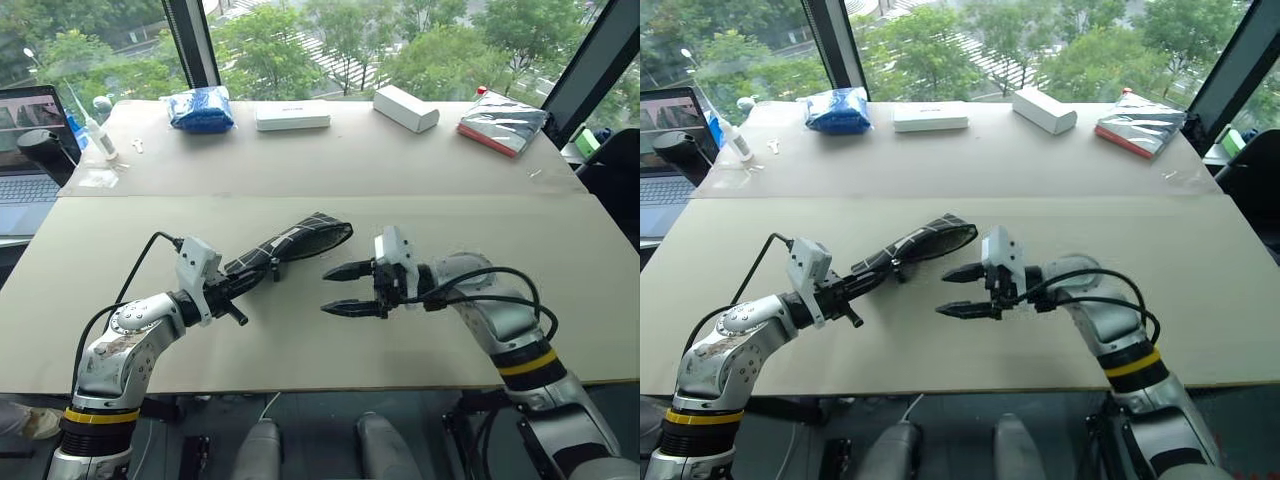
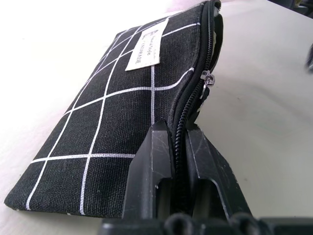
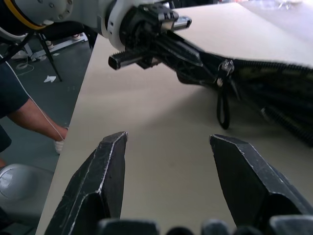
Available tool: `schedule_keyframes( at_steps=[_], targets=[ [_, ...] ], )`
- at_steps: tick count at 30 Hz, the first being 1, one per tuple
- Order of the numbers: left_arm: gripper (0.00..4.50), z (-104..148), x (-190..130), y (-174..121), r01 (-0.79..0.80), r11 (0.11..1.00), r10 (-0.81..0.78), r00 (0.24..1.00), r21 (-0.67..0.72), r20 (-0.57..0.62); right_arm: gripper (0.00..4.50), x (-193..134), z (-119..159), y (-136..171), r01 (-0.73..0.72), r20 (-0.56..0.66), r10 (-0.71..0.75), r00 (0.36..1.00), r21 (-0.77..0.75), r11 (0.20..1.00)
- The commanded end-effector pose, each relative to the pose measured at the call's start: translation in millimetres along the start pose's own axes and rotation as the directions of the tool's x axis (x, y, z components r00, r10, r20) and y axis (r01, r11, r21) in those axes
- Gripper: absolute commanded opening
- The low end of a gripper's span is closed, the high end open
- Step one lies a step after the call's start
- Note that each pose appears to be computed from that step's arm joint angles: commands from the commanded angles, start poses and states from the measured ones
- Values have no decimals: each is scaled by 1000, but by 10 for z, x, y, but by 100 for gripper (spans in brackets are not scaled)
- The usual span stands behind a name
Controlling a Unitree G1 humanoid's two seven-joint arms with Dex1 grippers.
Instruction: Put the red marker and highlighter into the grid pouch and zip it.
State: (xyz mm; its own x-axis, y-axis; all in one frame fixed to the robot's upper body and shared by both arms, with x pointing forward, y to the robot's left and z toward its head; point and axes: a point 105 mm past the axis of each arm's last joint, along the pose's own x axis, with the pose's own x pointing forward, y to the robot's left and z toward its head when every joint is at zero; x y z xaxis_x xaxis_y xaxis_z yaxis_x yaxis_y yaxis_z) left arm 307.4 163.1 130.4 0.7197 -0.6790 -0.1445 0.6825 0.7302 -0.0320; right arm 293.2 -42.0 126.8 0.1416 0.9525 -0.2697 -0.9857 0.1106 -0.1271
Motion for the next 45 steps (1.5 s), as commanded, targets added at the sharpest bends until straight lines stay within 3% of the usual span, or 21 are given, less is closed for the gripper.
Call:
schedule_keyframes(
  at_steps=[1,5,12,21,25,30,32,35,39,45],
  targets=[
    [0,123,-10,-7,1,1000,-2,999,30,38,302,210,-120,-37,116,-78,-114,990,21,993],
    [0,120,5,-19,6,1000,-7,999,28,39,302,446,-102,-124,225,-88,-217,972,97,969],
    [0,113,22,-23,10,1000,-11,999,28,42,302,753,333,-246,261,28,-266,964,120,958],
    [0,108,27,-29,7,1000,-8,999,26,48,302,787,413,-375,296,29,-298,954,76,952],
    [0,105,28,-26,4,1000,-5,999,26,49,206,777,425,-375,293,36,-296,955,72,953],
    [0,101,30,-23,2,1000,-3,999,25,49,24,742,423,-398,295,40,-298,954,68,953],
    [0,99,31,-23,1,1000,-3,999,24,50,4,727,424,-394,291,43,-294,955,65,954],
    [0,98,30,-14,-4,1000,3,999,24,51,4,653,407,-383,282,41,-284,958,52,958],
    [0,115,1,15,-25,999,23,998,24,61,4,252,198,-529,335,-25,-334,942,28,942],
    [0,73,-55,3,-42,999,41,997,13,58,4,-662,-189,-966,579,-182,-566,804,22,815]
  ],
)
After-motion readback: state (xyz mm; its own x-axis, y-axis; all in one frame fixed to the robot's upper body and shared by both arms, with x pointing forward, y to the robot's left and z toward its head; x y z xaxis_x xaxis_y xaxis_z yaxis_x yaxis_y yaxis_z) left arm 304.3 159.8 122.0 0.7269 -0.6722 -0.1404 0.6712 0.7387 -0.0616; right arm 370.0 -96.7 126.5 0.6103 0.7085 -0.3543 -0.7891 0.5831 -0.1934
